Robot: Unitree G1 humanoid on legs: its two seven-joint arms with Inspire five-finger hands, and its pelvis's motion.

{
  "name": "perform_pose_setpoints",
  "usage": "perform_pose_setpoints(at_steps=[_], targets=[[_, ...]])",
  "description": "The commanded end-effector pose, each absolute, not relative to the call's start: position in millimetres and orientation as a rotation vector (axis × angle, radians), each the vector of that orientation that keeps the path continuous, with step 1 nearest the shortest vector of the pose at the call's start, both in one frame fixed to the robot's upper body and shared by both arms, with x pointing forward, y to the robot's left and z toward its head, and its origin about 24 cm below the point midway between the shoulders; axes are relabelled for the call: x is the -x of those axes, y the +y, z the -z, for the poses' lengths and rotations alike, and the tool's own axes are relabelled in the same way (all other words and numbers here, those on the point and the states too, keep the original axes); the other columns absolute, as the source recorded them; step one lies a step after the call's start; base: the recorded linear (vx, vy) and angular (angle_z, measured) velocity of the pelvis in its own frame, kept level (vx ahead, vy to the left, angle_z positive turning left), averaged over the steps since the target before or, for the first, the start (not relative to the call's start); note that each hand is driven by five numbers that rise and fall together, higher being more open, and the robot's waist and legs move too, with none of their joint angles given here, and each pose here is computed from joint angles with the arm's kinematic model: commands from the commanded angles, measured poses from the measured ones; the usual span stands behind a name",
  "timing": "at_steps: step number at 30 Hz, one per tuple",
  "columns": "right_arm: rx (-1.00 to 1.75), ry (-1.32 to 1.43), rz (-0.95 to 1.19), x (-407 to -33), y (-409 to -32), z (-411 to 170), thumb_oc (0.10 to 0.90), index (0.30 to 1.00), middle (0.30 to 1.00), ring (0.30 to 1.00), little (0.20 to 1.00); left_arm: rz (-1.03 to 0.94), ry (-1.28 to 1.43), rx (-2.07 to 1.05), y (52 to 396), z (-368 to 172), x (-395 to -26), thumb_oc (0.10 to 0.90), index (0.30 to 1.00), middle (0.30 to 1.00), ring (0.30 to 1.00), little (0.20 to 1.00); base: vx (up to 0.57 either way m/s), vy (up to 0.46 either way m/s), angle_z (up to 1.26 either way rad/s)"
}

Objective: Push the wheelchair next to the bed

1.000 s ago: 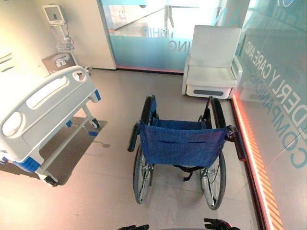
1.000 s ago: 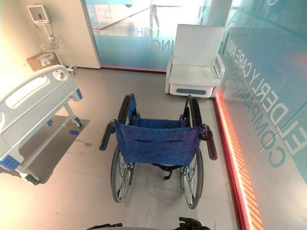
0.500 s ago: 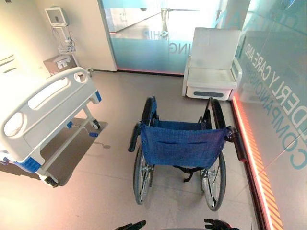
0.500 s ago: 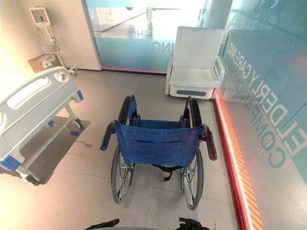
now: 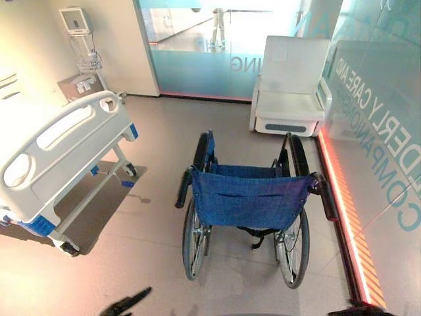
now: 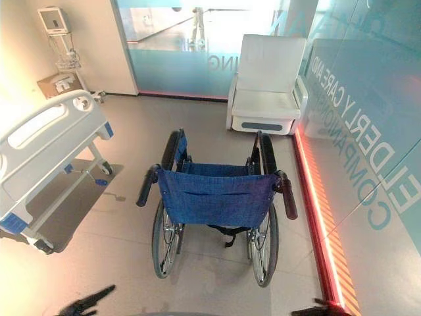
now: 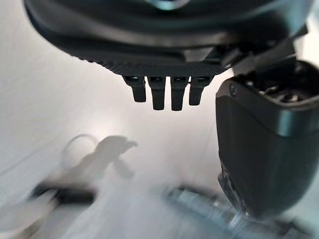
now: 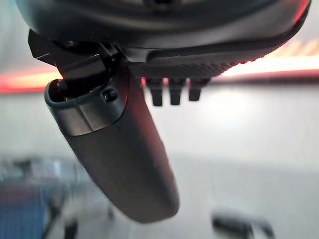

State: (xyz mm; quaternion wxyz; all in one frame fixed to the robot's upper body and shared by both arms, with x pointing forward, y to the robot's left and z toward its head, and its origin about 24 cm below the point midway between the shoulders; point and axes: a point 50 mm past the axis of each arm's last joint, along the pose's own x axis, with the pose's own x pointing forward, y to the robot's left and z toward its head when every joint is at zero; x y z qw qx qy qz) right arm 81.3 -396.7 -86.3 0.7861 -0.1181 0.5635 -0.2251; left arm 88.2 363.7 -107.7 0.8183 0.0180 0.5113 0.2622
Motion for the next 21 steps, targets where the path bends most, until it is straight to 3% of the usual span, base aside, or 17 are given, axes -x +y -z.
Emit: perform_pose_setpoints(at_steps=[1, 8, 10, 12, 16, 21], targets=[[0.281, 1.017, 0.652, -129, -421, 51, 0.8, 0.9, 0.9, 0.9, 0.9, -0.62, 0.849, -0.026, 387, 69, -151, 0.8, 0.9, 0.9, 0.9, 0.9, 0.0, 0.0, 0.0], [0.512, 0.725, 0.787, -191, -440, -12, 0.8, 0.9, 0.9, 0.9, 0.9, -0.712, 0.566, -0.158, 406, 11, -208, 0.8, 0.9, 0.9, 0.9, 0.9, -0.01, 0.01, -0.03], [0.545, 0.542, 0.834, -220, -439, -46, 0.8, 0.9, 0.9, 0.9, 0.9, -0.743, 0.397, -0.256, 408, -28, -236, 0.8, 0.9, 0.9, 0.9, 0.9, -0.01, 0.006, -0.02], [0.569, 0.275, 0.866, -250, -420, -90, 0.8, 0.9, 0.9, 0.9, 0.9, -0.762, 0.157, -0.343, 397, -75, -261, 0.8, 0.9, 0.9, 0.9, 0.9, -0.04, 0.015, -0.02], [0.517, -0.006, 0.847, -264, -390, -130, 0.8, 0.9, 0.9, 0.9, 0.9, -0.712, -0.071, -0.336, 375, -113, -274, 0.8, 0.9, 0.9, 0.9, 0.9, 0.0, 0.0, 0.0], [0.392, -0.328, 0.724, -282, -343, -180, 0.8, 0.9, 0.9, 0.9, 0.9, -0.456, -0.311, -0.117, 333, -158, -293, 0.8, 0.9, 0.9, 0.9, 0.9, 0.01, 0.012, 0.0]])
